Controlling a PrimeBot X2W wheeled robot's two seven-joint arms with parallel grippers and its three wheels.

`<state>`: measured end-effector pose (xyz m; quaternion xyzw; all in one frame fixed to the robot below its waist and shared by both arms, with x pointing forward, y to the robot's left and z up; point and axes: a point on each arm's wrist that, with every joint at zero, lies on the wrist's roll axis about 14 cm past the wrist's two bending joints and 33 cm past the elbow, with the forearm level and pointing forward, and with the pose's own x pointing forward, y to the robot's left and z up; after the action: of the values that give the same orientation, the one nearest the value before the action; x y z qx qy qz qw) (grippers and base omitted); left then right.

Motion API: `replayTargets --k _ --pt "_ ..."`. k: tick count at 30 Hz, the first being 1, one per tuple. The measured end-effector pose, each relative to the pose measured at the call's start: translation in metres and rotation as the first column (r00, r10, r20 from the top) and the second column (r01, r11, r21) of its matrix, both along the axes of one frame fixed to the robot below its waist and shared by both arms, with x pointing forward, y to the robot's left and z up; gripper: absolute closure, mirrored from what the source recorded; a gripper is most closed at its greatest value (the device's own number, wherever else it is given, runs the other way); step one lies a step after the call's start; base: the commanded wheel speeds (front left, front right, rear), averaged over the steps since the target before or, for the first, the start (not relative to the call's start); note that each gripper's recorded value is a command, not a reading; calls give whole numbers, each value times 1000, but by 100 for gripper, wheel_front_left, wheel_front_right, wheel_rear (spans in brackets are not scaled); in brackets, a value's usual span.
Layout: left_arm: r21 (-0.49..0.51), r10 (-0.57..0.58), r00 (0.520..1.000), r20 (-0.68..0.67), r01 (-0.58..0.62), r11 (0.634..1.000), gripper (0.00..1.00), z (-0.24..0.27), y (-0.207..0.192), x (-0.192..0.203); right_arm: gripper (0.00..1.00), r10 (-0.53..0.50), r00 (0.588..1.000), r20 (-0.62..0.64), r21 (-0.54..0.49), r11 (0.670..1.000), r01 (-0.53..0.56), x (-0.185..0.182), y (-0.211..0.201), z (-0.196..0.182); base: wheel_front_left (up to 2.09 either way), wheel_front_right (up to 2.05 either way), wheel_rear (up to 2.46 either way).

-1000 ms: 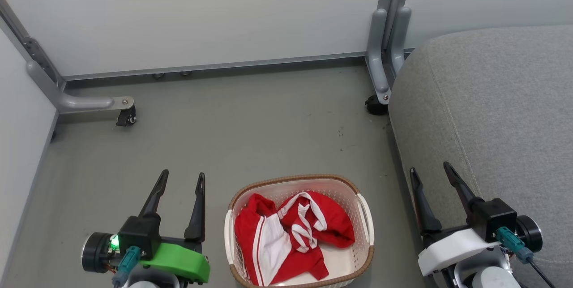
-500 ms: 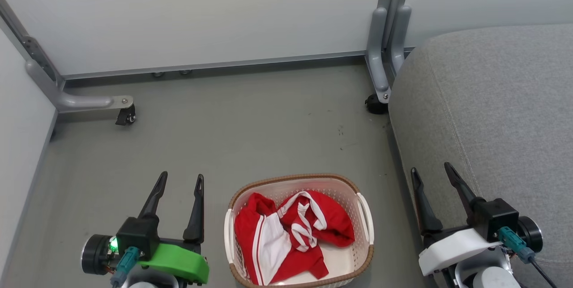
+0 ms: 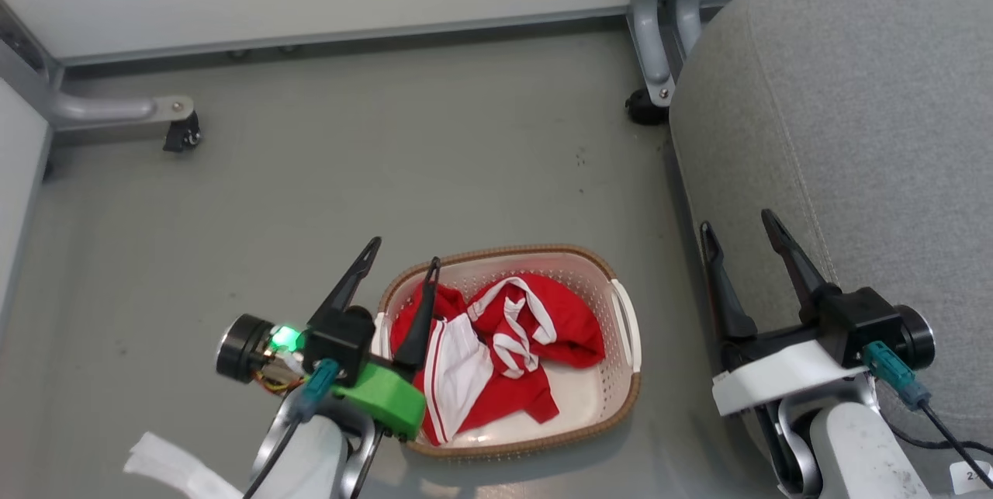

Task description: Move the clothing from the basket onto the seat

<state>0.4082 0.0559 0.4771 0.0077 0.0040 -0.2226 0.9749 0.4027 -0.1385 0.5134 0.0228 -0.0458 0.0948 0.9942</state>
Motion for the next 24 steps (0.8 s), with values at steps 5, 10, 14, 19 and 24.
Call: replayTargets --k 5,10,14,19,24 --pt "97 -137 990 -46 141 985 0 -29 -33 19 0 15 1000 -3 5 1000 -15 23 5 -8 0 0 0" --pt "194 -256 958 -126 277 941 0 -71 -57 33 0 24 1000 -14 7 1000 -24 48 7 -20 0 0 0" --pt "285 -343 913 -220 397 873 0 -116 -68 39 0 27 999 -38 14 1000 -26 66 6 -36 0 0 0" --pt "354 -406 846 -345 518 779 0 -173 -74 42 0 22 997 -75 29 999 -20 83 3 -58 0 0 0" --pt "388 -400 773 -492 606 694 0 -232 -70 42 0 4 989 -145 46 999 2 89 -5 -91 0 0 0"
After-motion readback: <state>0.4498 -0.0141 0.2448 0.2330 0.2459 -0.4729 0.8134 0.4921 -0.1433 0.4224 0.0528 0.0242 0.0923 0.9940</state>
